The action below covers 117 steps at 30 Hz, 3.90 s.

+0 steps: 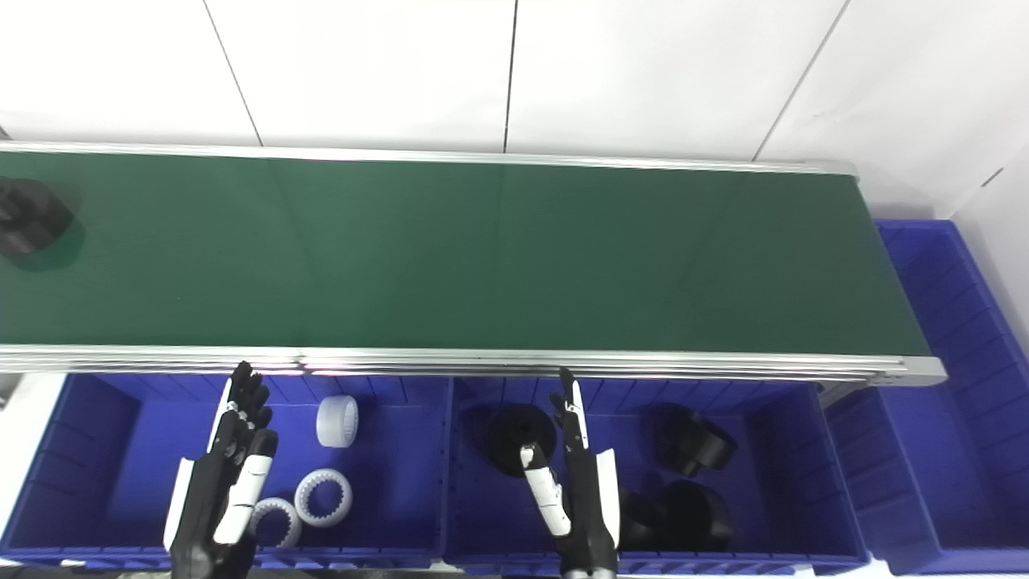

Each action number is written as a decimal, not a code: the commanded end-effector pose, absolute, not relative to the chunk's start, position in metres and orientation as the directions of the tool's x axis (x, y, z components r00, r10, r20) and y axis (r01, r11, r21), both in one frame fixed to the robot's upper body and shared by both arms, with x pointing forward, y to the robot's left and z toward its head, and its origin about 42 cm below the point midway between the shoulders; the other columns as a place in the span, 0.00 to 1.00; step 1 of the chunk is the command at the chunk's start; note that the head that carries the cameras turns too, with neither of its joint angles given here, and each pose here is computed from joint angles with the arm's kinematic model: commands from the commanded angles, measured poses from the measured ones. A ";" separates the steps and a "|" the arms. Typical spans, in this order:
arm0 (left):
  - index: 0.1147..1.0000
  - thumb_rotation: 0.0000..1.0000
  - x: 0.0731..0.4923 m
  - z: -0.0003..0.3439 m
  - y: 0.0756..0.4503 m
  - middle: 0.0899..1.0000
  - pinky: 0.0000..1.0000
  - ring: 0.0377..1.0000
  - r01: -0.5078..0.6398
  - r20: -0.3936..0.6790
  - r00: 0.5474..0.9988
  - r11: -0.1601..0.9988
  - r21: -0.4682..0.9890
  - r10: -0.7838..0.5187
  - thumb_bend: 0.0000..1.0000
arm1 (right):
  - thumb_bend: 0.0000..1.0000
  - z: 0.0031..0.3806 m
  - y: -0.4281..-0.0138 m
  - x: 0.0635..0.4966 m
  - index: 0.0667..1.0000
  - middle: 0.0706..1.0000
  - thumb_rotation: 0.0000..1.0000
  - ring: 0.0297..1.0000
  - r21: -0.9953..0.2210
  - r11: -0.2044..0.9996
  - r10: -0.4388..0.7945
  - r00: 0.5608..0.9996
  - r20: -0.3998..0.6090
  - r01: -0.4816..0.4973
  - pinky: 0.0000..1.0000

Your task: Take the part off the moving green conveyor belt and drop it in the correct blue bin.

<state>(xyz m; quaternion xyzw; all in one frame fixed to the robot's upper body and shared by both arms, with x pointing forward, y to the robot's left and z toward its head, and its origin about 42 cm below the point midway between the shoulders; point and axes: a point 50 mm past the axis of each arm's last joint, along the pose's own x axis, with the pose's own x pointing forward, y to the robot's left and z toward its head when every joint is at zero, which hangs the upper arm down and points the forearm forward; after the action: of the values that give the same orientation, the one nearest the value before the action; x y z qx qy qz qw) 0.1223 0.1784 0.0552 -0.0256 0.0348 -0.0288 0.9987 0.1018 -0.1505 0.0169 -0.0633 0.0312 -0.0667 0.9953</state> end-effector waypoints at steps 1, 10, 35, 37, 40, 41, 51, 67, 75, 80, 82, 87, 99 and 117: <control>1.00 0.73 0.124 0.063 0.177 1.00 1.00 1.00 0.065 -0.025 0.997 0.996 -0.059 -0.066 0.57 | 0.66 0.024 -0.148 0.105 1.00 0.99 1.00 0.94 -0.100 0.987 -0.127 0.992 0.011 0.127 0.93; 1.00 0.74 0.124 0.063 0.176 1.00 1.00 1.00 0.067 -0.020 0.997 0.996 -0.054 -0.068 0.57 | 0.66 0.024 -0.148 0.104 1.00 1.00 1.00 0.94 -0.100 0.987 -0.127 0.992 0.009 0.128 0.92; 1.00 0.73 0.125 0.063 0.176 1.00 1.00 1.00 0.073 -0.017 0.997 0.995 -0.063 -0.074 0.57 | 0.67 0.024 -0.149 0.104 1.00 1.00 1.00 0.95 -0.093 0.988 -0.124 0.992 0.004 0.124 0.93; 1.00 0.73 0.125 0.062 0.176 1.00 1.00 1.00 0.073 -0.017 0.997 0.996 -0.060 -0.074 0.57 | 0.67 0.023 -0.149 0.104 1.00 0.99 1.00 0.95 -0.097 0.988 -0.124 0.992 0.003 0.124 0.93; 1.00 0.73 0.125 0.062 0.176 1.00 1.00 1.00 0.072 -0.017 0.997 0.996 -0.059 -0.073 0.57 | 0.66 0.023 -0.149 0.105 1.00 0.99 1.00 0.95 -0.097 0.988 -0.124 0.992 0.005 0.124 0.93; 1.00 0.73 0.125 0.062 0.176 1.00 1.00 1.00 0.073 -0.014 0.997 0.996 -0.057 -0.074 0.57 | 0.66 0.024 -0.149 0.105 1.00 0.99 1.00 0.95 -0.097 0.988 -0.123 0.992 0.006 0.123 0.93; 1.00 0.72 0.125 0.062 0.175 1.00 1.00 1.00 0.073 -0.018 0.997 0.995 -0.073 -0.075 0.57 | 0.67 0.023 -0.149 0.104 1.00 1.00 1.00 0.95 -0.097 0.987 -0.125 0.992 0.003 0.125 0.93; 1.00 0.72 0.126 0.062 0.175 1.00 1.00 1.00 0.071 -0.018 0.997 0.996 -0.061 -0.072 0.57 | 0.68 0.022 -0.149 0.105 1.00 0.99 1.00 0.94 -0.094 0.988 -0.123 0.992 0.000 0.122 0.93; 1.00 0.72 0.127 0.061 0.175 1.00 1.00 1.00 0.073 -0.016 0.997 0.995 -0.062 -0.074 0.56 | 0.67 0.022 -0.149 0.106 1.00 0.99 1.00 0.94 -0.093 0.988 -0.123 0.992 -0.001 0.123 0.92; 1.00 0.71 0.127 0.060 0.174 1.00 1.00 1.00 0.074 -0.020 0.997 0.995 -0.068 -0.076 0.56 | 0.66 0.021 -0.150 0.105 1.00 0.99 1.00 0.94 -0.098 0.988 -0.122 0.992 -0.002 0.121 0.93; 1.00 0.71 0.127 0.060 0.175 1.00 1.00 1.00 0.076 -0.019 0.997 0.995 -0.064 -0.078 0.56 | 0.66 0.021 -0.150 0.105 1.00 0.99 1.00 0.94 -0.098 0.988 -0.122 0.993 -0.002 0.121 0.93; 1.00 0.71 0.127 0.059 0.175 1.00 1.00 1.00 0.076 -0.017 0.997 0.995 -0.059 -0.077 0.58 | 0.68 0.021 -0.150 0.105 1.00 1.00 1.00 0.94 -0.096 0.988 -0.121 0.993 -0.004 0.120 0.93; 1.00 0.72 0.127 0.059 0.175 1.00 1.00 1.00 0.075 -0.020 0.997 0.995 -0.063 -0.076 0.58 | 0.66 0.021 -0.150 0.105 1.00 1.00 1.00 0.94 -0.091 0.989 -0.120 0.993 -0.005 0.119 0.94; 1.00 0.69 0.127 0.058 0.174 1.00 1.00 1.00 0.074 -0.021 0.997 0.993 -0.090 -0.077 0.56 | 0.67 0.018 -0.150 0.105 1.00 1.00 1.00 0.94 -0.096 0.988 -0.122 0.992 -0.011 0.120 0.93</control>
<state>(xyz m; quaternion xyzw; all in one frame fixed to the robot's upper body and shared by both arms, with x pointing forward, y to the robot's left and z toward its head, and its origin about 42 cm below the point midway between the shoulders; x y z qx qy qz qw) 0.1227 0.1769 0.0495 -0.0370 0.0432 -0.0313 0.9979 0.1027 -0.1509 0.0154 -0.0526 0.0369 -0.0662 0.9957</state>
